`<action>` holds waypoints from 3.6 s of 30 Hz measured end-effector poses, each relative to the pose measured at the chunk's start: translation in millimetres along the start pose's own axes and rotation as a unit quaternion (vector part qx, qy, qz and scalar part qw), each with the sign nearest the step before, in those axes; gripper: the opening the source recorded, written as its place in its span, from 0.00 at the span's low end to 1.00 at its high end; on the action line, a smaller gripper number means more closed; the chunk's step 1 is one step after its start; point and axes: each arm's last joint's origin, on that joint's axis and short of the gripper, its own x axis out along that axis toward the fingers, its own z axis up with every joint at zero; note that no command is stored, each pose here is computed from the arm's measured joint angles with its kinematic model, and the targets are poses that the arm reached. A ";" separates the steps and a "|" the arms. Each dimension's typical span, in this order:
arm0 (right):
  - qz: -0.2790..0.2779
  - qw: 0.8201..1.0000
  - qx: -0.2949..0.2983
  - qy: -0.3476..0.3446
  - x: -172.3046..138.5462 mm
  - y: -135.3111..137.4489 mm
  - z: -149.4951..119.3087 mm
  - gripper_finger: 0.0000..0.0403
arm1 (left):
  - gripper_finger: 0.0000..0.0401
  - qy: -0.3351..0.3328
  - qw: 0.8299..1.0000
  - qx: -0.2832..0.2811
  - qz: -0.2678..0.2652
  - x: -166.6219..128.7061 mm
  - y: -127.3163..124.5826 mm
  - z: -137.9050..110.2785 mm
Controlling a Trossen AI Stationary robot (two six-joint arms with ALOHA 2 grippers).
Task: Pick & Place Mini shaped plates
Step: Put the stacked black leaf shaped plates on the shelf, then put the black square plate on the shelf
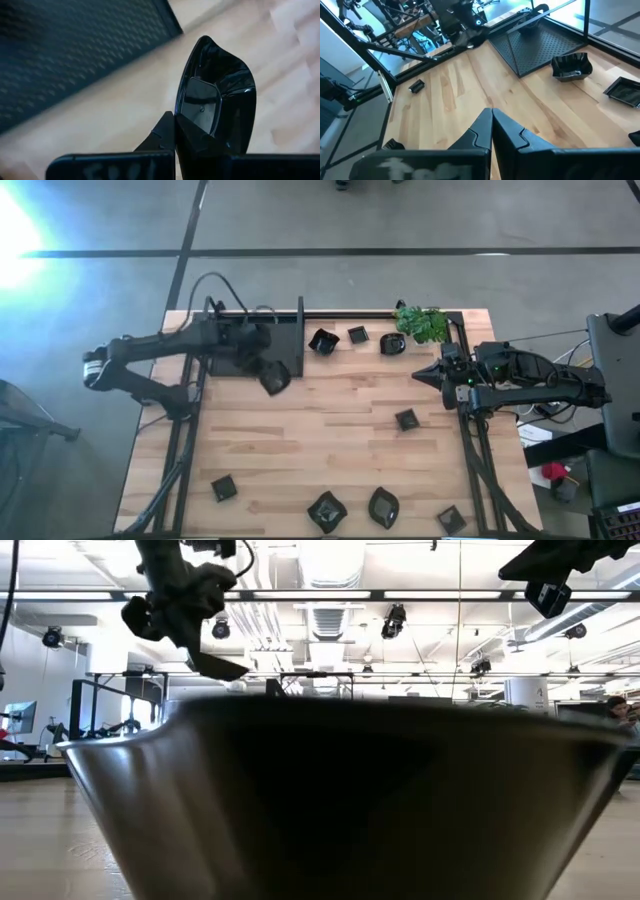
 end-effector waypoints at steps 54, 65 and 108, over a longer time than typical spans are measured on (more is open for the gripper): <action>-0.058 0.998 0.006 -0.030 -0.2 -3.3 1.8 0.02 | 0.02 -0.046 0.996 0.011 0.071 137.9 140.2 144.4; -0.058 0.998 0.022 -0.031 -0.2 -3.3 1.8 0.02 | 0.15 -0.063 0.994 0.002 0.089 129.6 139.3 145.1; -0.096 0.992 0.052 0.057 -1.9 -11.2 -15.2 0.02 | 0.18 -0.138 0.977 0.142 -0.078 -34.8 -68.1 -110.6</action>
